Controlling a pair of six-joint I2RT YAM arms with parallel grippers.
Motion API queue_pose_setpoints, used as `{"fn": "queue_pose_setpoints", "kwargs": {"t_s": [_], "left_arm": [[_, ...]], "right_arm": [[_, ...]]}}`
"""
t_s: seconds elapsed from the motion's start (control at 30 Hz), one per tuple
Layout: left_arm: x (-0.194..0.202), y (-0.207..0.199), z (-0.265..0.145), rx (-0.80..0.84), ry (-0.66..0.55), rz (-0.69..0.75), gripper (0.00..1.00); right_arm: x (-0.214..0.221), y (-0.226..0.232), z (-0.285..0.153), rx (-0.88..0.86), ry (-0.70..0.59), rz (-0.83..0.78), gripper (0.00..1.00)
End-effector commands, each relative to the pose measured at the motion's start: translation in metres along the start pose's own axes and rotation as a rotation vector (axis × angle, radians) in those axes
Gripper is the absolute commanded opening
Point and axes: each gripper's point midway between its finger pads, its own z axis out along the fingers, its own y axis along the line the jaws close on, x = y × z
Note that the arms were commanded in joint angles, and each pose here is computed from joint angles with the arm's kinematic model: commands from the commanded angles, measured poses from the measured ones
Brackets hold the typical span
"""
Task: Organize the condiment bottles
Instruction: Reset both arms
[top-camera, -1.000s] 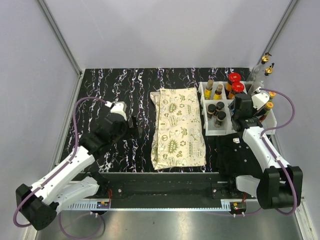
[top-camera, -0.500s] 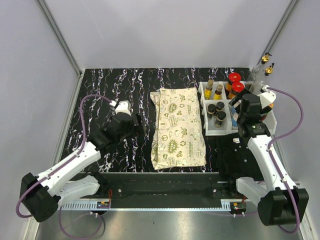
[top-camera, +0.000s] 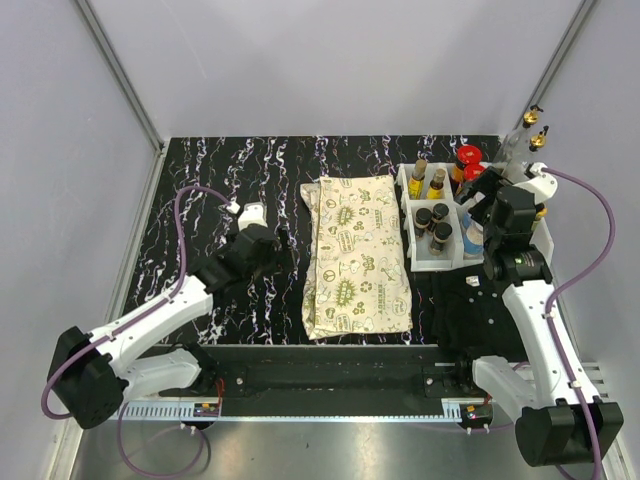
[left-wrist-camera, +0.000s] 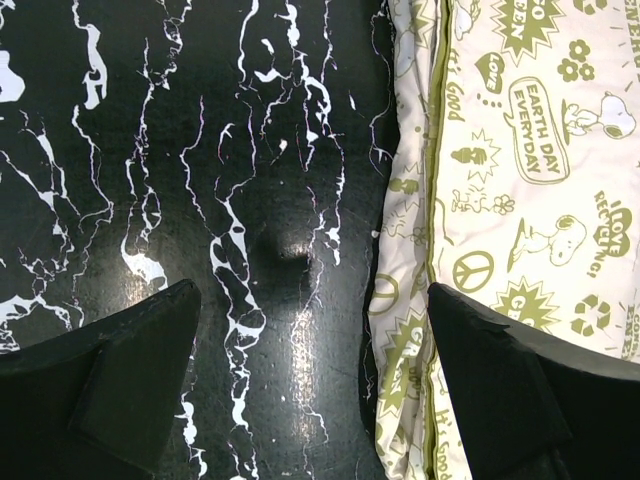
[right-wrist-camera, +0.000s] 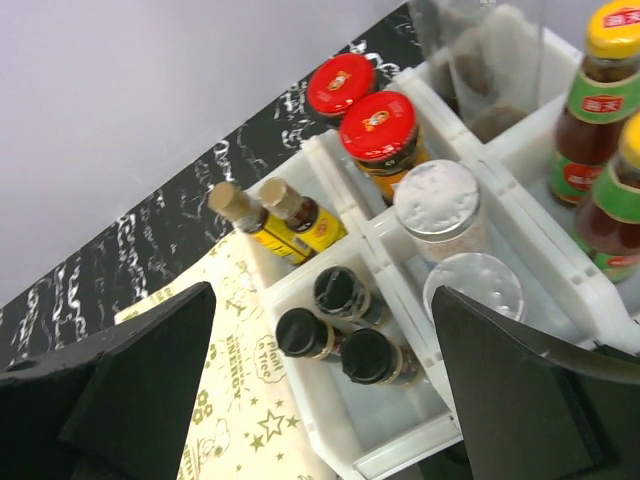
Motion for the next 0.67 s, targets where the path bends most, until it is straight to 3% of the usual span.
{"fn": "queue_pose_setpoints", "kwargs": {"t_s": [0.0, 0.27, 0.63], "left_arm": [[-0.033, -0.011, -0.002, 0.005, -0.102, -0.04, 0.99], [-0.039, -0.004, -0.005, -0.026, -0.14, -0.045, 0.99], [-0.044, 0.001, -0.009, -0.062, -0.179, -0.031, 0.99]], "right_arm": [[-0.015, 0.032, -0.011, -0.149, 0.014, -0.03, 1.0], [0.013, 0.062, -0.005, -0.303, 0.163, -0.083, 1.0], [0.03, 0.08, -0.007, -0.372, 0.219, -0.108, 1.0]]}}
